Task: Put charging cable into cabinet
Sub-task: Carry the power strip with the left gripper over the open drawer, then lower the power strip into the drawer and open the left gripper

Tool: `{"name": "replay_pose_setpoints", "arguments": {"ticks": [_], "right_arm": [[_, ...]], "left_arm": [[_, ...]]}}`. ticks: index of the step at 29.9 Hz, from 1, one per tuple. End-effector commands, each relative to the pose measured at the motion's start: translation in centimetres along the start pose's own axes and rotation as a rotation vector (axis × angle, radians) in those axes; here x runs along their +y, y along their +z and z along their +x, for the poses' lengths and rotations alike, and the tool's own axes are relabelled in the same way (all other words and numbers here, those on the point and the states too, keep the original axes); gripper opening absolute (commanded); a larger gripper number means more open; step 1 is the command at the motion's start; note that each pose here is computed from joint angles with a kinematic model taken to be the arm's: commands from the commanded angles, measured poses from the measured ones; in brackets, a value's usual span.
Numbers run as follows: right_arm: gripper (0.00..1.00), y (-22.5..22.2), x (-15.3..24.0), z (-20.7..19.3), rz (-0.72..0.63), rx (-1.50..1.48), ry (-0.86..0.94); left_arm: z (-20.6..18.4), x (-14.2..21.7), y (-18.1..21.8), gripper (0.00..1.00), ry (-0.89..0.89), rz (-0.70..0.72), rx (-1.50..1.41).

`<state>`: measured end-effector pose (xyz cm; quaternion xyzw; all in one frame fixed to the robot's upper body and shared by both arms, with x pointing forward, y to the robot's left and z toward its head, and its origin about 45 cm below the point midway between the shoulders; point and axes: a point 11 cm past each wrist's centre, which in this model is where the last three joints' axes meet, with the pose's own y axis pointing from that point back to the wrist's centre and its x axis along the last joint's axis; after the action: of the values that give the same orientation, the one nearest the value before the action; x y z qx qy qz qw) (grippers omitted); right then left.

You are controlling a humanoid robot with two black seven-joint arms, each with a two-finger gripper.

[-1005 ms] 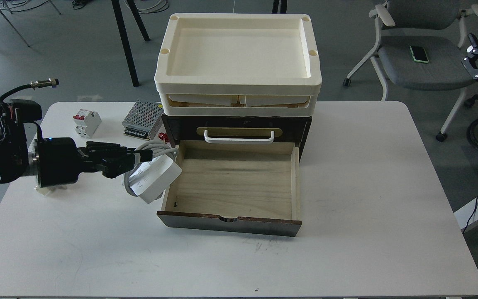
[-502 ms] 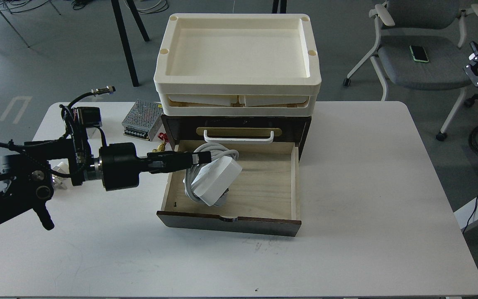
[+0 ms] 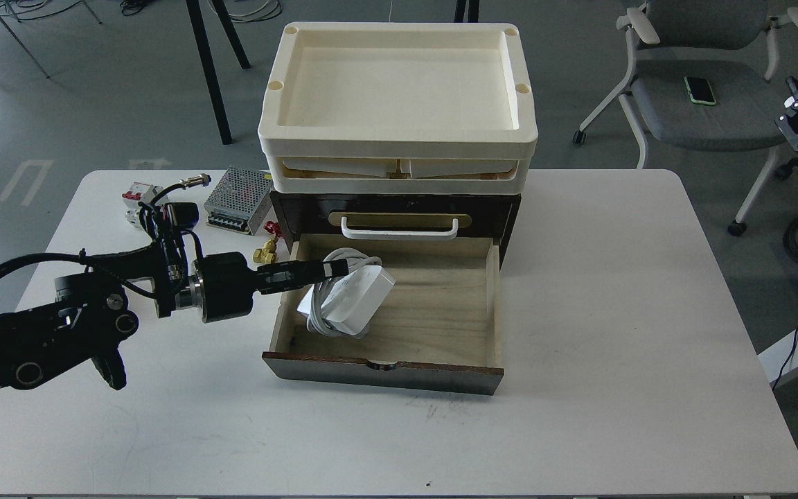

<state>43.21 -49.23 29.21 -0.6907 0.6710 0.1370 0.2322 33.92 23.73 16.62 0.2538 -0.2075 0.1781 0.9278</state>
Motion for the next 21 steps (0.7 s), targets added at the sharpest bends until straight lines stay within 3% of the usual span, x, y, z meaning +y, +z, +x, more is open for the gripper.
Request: {"name": "replay_pose_setpoints", "arguments": {"ticks": [1, 7, 12, 19, 21], "right_arm": [[1.00, 0.0, 0.0, 0.0, 0.000, -0.001, -0.001], [1.00, -0.2, 0.0, 0.1, 0.007, -0.003, 0.002], [1.00, -0.2, 0.2, 0.3, 0.004, 0.000, 0.007], [1.00, 0.0, 0.5, 0.7, 0.002, -0.003, 0.016], [1.00, -0.1, 0.6, 0.7, 0.005, -0.005, 0.018]], "left_arm": [[-0.4, -1.1, -1.2, 0.01, 0.023, 0.020, 0.012], [-1.2, -3.3, -0.9, 0.02, 0.025, -0.002, 0.031], [-2.5, -4.7, -1.3, 0.10, 0.028, -0.002, 0.057], [-4.5, -6.4, -0.5, 0.45, 0.009, -0.043, 0.093], [-4.4, -6.5, -0.4, 0.70, 0.020, -0.051, 0.104]]}}
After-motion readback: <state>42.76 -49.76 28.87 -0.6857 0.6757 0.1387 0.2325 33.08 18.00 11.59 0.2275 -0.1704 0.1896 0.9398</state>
